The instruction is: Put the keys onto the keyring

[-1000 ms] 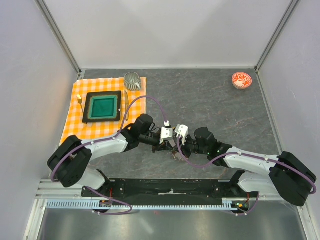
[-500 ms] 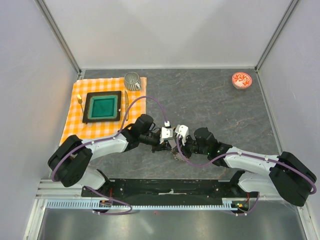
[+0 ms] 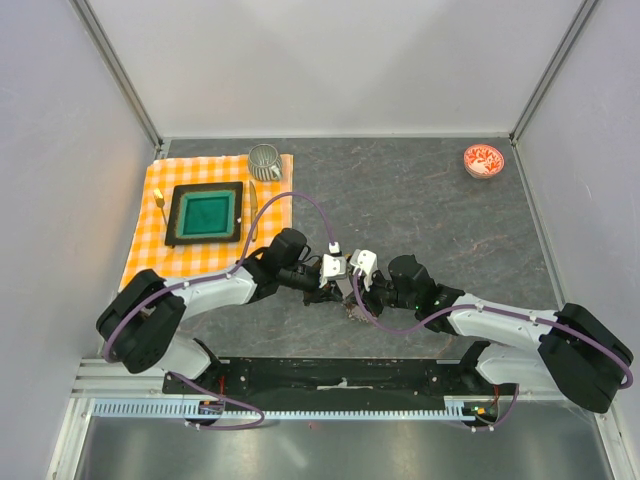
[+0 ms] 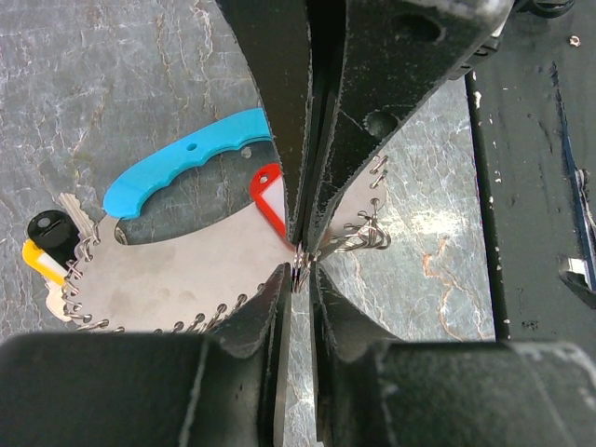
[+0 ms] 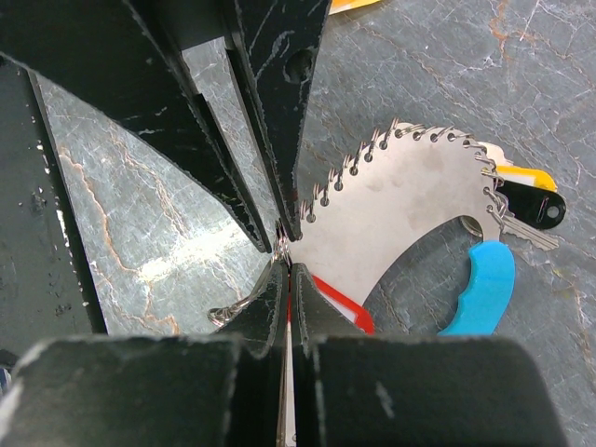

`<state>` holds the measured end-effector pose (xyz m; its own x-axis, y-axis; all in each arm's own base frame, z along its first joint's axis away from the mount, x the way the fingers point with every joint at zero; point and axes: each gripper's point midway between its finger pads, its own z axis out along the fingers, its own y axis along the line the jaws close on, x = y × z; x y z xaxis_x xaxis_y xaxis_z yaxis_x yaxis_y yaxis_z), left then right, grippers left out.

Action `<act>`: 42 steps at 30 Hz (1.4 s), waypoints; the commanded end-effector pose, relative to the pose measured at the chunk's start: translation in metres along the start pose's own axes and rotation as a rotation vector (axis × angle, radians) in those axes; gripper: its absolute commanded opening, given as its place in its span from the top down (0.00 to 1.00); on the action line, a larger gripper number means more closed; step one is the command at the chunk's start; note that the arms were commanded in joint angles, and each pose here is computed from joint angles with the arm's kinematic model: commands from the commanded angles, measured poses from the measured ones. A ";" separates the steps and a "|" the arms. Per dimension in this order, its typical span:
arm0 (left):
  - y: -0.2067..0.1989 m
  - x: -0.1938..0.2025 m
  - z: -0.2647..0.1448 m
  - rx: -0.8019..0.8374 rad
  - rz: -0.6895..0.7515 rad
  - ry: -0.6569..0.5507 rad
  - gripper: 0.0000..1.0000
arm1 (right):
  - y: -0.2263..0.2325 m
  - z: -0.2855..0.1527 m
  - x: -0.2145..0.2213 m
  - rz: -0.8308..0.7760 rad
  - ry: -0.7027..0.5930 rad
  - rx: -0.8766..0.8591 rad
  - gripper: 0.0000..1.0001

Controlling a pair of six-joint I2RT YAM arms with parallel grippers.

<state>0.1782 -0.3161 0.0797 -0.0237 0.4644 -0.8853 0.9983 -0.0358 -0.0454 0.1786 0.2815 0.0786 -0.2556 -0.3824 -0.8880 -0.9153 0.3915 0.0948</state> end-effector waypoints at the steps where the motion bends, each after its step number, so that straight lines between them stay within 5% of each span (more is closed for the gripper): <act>1: 0.000 -0.013 0.007 0.036 0.033 -0.036 0.81 | 0.005 0.002 -0.036 -0.060 -0.116 -0.032 1.00; 4: -0.001 -0.013 0.008 0.046 0.025 -0.041 0.82 | 0.006 0.002 -0.035 -0.060 -0.115 -0.034 1.00; 8: -0.002 -0.013 0.008 0.050 0.029 -0.042 0.98 | 0.006 0.002 -0.035 -0.058 -0.114 -0.034 1.00; 12: 0.001 -0.014 0.004 0.013 0.043 -0.038 0.98 | 0.002 0.002 -0.035 -0.035 -0.111 -0.006 1.00; 16: 0.008 -0.023 -0.005 -0.066 0.085 -0.072 0.98 | -0.009 -0.007 -0.043 0.020 -0.133 0.075 0.65; 19: 0.012 -0.037 -0.014 -0.138 0.113 -0.149 0.98 | -0.023 -0.020 -0.053 0.087 -0.162 0.187 0.55; 31: 0.002 -0.080 -0.037 -0.229 0.126 -0.474 0.98 | -0.032 -0.034 -0.046 0.175 -0.152 0.274 0.53; 42: 0.000 -0.064 -0.034 -0.220 0.148 -0.387 0.98 | -0.012 -0.034 -0.057 0.051 -0.197 0.145 0.52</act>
<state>0.1785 -0.3150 0.1327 0.0630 0.1247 -0.9902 0.9884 0.1297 0.0793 0.1986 0.2632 0.1258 -0.2943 -0.2134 -0.9316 -0.8008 0.5872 0.1184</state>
